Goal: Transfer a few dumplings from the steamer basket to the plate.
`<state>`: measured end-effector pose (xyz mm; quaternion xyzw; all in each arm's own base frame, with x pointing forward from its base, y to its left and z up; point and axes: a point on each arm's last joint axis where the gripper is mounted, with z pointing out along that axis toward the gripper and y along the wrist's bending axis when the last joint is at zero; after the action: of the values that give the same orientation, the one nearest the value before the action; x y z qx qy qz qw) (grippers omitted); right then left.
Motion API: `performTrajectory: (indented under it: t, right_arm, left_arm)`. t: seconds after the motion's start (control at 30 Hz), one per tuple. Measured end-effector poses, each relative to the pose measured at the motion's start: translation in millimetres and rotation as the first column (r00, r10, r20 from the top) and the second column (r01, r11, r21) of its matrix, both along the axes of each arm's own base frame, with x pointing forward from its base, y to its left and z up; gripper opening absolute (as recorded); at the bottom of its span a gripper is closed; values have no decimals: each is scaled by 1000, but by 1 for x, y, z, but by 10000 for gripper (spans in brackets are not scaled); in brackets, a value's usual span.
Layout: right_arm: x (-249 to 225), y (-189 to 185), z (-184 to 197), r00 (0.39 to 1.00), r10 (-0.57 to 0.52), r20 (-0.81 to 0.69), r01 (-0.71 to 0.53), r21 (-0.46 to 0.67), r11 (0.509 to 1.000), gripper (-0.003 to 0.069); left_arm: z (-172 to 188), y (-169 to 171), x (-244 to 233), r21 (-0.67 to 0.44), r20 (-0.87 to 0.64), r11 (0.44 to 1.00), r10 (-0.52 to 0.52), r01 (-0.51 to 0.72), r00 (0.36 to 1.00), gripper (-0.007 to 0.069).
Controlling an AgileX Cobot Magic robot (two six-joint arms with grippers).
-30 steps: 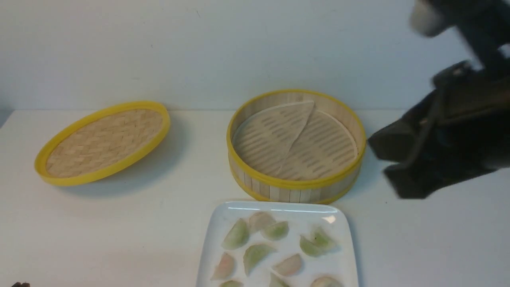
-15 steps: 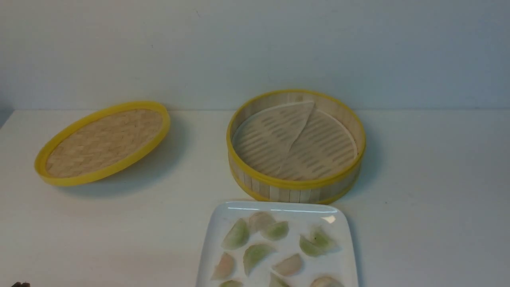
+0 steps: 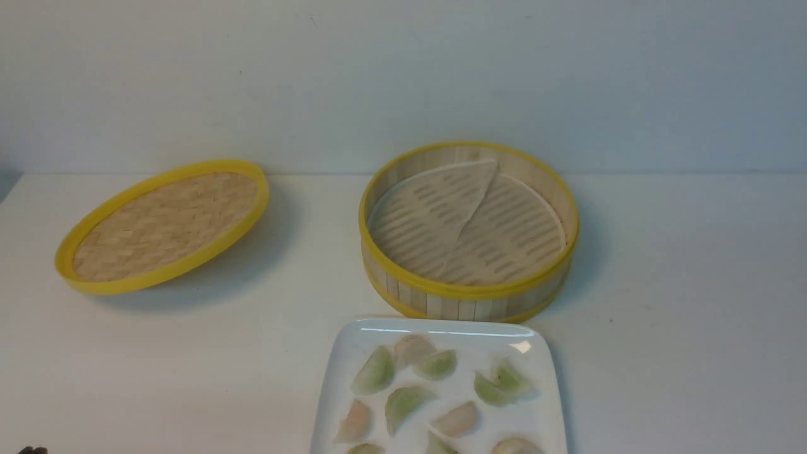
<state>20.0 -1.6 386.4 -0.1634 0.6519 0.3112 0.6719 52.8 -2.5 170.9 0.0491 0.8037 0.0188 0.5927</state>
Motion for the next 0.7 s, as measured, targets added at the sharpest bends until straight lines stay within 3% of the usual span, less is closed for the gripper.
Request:
performTrajectory:
  t: [0.4,0.7]
  right_arm:
    - [-3,3,7,996,32,89,-34,24,999,-15]
    - [-10,12,4,976,148,159,-135,-88,987,-15]
  left_arm:
    - [0,0,0,0,0,1000,0,0,1000,-6]
    - [0,0,0,0,0,1000,0,0,1000,-6]
